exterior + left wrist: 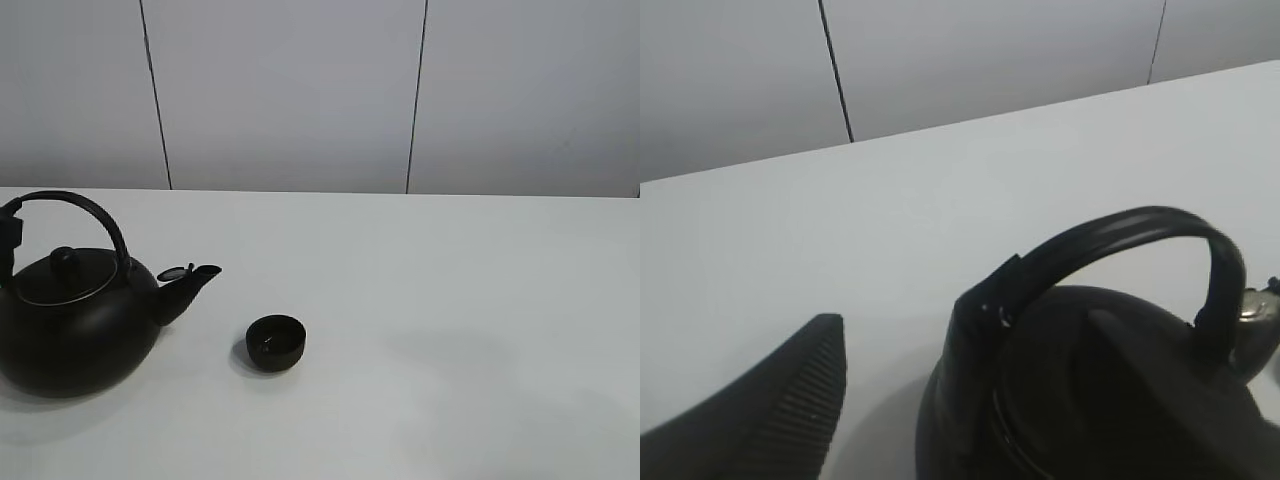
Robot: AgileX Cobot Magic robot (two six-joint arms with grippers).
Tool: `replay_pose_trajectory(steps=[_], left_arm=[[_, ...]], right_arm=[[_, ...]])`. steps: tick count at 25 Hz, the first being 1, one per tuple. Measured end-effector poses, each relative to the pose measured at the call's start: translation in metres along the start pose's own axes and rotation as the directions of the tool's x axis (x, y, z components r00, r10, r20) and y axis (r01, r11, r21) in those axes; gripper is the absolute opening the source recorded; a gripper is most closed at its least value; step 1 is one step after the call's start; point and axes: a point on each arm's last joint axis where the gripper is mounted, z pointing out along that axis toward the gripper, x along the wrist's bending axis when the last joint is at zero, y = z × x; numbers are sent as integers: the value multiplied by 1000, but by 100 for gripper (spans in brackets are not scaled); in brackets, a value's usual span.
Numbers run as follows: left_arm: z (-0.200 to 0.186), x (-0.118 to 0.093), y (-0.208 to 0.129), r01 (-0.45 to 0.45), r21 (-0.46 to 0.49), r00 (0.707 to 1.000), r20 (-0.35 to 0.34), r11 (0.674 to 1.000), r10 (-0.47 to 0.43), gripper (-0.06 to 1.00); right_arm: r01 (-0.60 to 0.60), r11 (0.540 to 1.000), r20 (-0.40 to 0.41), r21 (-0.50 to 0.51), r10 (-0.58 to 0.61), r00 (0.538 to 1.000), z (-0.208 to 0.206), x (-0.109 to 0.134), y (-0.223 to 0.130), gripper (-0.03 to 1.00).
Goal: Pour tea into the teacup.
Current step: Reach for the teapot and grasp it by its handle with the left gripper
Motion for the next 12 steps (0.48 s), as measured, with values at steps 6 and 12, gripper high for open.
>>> replay_pose_trajectory(steps=[6,12], left_arm=[[11,2,-12,2,-17,1000,-7,1000,-2,48],[25,5,-18,-12,-22,1000,-8,1000,12,46]], right_arm=[[0,1000,0,0,0,1000,0,0,0,55],[0,1000,0,-1,0,1000,0,0,0,55]])
